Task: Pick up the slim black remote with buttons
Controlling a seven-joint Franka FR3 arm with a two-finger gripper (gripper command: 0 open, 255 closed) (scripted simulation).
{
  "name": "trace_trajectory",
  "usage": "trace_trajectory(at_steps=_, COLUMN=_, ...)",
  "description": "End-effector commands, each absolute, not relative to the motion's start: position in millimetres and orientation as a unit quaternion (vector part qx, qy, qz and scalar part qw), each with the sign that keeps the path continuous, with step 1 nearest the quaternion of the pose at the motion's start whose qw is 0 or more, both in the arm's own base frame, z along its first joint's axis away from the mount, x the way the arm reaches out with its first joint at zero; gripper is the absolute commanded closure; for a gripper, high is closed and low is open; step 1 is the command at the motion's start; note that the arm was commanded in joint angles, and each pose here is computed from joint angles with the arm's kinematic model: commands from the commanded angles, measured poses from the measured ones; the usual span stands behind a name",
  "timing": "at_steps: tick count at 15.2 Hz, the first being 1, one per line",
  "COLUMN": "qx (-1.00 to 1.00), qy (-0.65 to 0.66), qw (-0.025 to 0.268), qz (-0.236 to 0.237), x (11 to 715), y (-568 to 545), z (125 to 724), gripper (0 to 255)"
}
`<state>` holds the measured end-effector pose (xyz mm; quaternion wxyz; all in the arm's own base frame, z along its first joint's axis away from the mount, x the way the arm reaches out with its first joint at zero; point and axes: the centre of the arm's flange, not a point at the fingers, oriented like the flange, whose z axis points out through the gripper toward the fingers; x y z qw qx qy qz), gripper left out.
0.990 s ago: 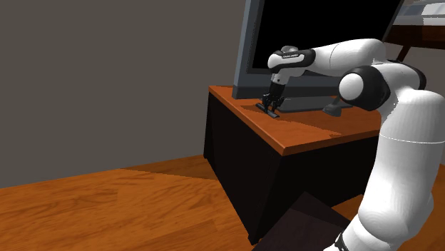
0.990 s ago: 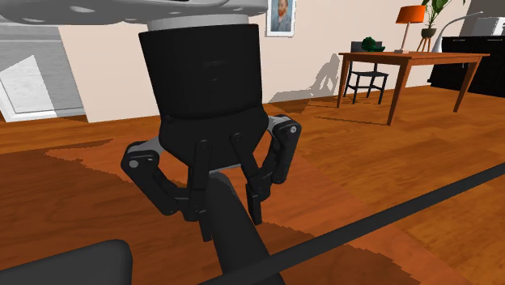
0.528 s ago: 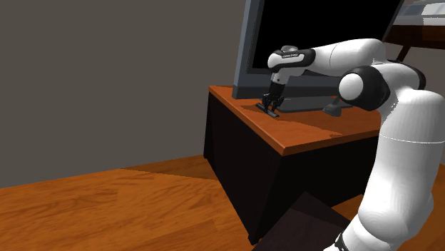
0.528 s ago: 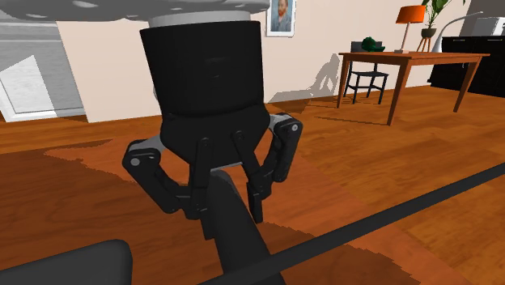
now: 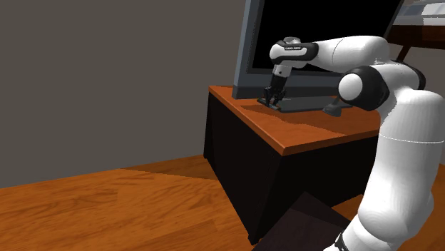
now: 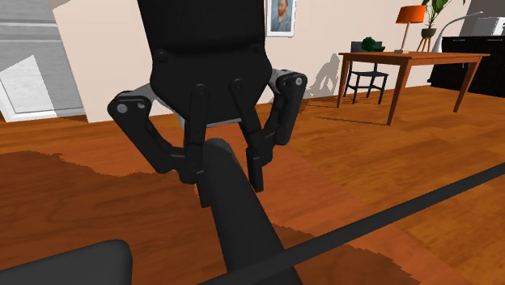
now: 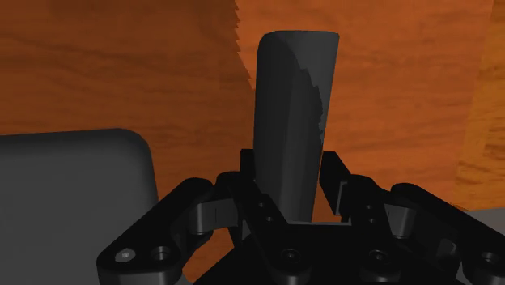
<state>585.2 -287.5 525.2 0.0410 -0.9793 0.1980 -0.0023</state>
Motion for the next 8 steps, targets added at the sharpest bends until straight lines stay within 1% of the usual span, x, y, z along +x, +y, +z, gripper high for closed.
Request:
trace_trajectory(at_steps=1, qx=-0.979, qy=0.198, qw=0.041, qz=-0.003, x=585, y=-287, z=537, gripper=255)
trace_trajectory(at_steps=6, qx=-0.979, qy=0.198, qw=0.041, qz=-0.003, x=585, y=-287, z=563, gripper=255)
trace_trajectory(at_steps=8, qx=-0.979, qy=0.198, qw=0.041, qz=-0.003, x=585, y=-287, z=564, gripper=255)
